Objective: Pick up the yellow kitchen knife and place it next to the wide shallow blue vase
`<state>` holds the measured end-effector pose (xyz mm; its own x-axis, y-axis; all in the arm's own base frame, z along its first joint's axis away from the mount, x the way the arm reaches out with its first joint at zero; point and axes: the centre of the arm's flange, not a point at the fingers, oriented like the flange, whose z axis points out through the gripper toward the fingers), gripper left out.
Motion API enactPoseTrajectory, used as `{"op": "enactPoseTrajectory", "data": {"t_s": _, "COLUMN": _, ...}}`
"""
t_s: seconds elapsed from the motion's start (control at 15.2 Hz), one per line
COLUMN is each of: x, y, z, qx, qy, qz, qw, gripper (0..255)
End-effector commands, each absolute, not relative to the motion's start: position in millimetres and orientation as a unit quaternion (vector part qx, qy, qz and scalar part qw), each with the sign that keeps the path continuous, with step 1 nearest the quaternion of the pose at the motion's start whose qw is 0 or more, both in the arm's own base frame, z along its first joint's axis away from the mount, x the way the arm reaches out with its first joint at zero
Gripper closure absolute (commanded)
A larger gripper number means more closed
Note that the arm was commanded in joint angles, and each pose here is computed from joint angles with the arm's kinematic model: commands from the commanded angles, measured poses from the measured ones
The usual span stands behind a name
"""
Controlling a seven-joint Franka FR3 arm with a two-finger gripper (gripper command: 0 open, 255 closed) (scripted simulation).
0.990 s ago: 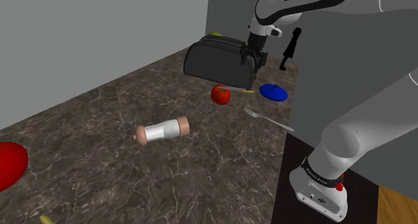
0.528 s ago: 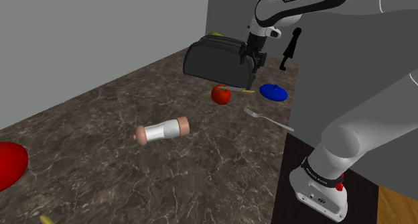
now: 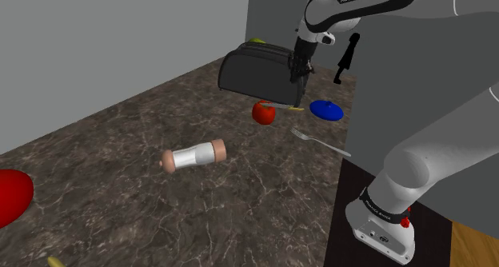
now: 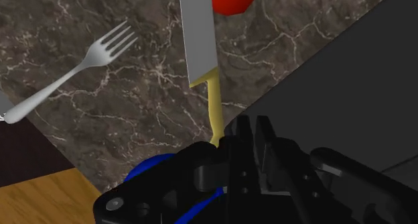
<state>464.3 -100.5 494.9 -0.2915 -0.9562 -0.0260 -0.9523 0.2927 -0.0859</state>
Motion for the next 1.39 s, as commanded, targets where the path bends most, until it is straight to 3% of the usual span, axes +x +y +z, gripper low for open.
{"op": "enactPoseTrajectory", "data": {"t_s": 0.0, "x": 450, "y": -96, "z": 486, "qx": -0.595, "qy": 0.804, "qz": 0.007, "qw": 0.008, "gripper": 255}}
{"op": "enactPoseTrajectory", "data": {"t_s": 0.2, "x": 452, "y": -97, "z": 489, "qx": -0.595, "qy": 0.804, "qz": 0.003, "qw": 0.012, "gripper": 255}}
{"op": "enactPoseTrajectory", "data": {"t_s": 0.26, "x": 452, "y": -97, "z": 489, "qx": -0.595, "qy": 0.804, "qz": 0.003, "qw": 0.012, "gripper": 0}}
{"op": "enactPoseTrajectory", "data": {"t_s": 0.66, "x": 501, "y": -80, "z": 414, "qx": -0.711, "qy": 0.692, "qz": 0.095, "qw": -0.083, "gripper": 0}}
{"op": "enactPoseTrajectory", "data": {"t_s": 1.32, "x": 491, "y": -79, "z": 376, "qx": -0.711, "qy": 0.692, "qz": 0.095, "qw": -0.083, "gripper": 0}}
